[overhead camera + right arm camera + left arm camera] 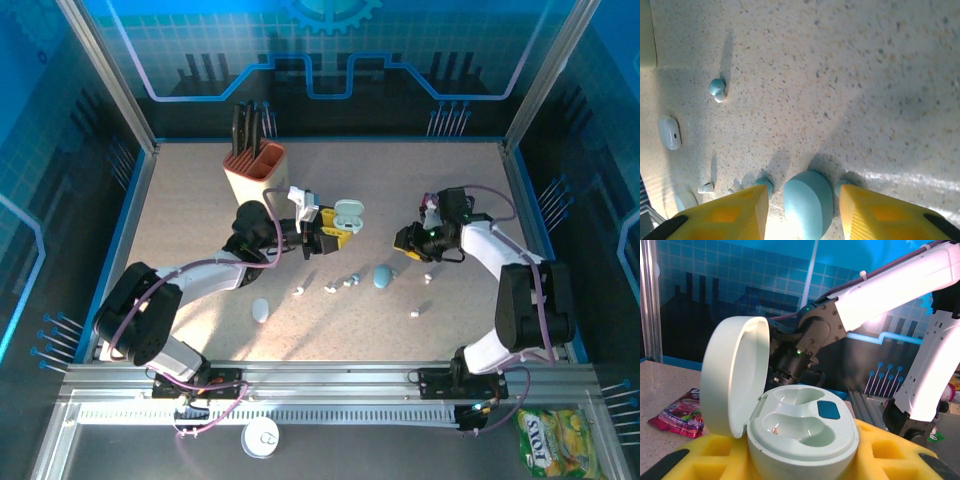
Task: Insert wireless bluetooth earbuds into charging case
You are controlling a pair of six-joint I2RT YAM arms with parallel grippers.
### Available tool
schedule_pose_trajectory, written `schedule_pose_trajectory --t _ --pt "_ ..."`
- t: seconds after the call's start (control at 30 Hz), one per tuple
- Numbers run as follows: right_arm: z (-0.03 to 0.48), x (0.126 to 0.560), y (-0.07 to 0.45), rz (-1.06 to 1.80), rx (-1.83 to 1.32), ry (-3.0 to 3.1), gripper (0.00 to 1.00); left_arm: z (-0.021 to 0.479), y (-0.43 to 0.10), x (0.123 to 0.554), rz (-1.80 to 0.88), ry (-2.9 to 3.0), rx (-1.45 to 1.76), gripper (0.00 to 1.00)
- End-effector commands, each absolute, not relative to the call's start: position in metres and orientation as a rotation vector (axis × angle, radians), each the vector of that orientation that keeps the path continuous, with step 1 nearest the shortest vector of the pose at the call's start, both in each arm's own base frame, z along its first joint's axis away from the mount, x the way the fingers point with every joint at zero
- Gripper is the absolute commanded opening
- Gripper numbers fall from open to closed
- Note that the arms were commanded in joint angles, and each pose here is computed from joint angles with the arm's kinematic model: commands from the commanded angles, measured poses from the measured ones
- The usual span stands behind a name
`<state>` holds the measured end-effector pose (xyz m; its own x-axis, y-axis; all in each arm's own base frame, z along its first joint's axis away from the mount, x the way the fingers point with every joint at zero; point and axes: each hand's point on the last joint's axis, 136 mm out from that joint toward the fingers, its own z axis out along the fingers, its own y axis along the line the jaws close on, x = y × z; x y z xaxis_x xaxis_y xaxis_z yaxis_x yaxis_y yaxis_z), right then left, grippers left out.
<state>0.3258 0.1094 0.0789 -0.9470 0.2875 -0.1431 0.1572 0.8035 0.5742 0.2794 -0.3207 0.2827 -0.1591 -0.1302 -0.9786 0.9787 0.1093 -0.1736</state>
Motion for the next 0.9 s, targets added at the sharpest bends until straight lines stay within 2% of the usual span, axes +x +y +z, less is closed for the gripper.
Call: schedule_pose_trajectory --t 0.0,0.33,0.63,0.87 --pt "0.059 0.31 0.106 0.775 0.177 2.906 0.42 0.294 -0.316 0.275 -1.264 1.228 0.976 0.35" --pt "0.024 0.302 0.117 0.752 0.07 3.031 0.4 0.293 -0.314 0.272 -1.257 1.245 0.974 0.35" --pt "0.019 0.289 0.122 0.759 0.07 3.054 0.4 0.292 -0.315 0.273 -1.257 1.247 0.976 0.35" --pt "0.018 0.284 0.126 0.717 0.065 3.078 0.37 0.291 -0.315 0.274 -1.258 1.252 0.974 0.35"
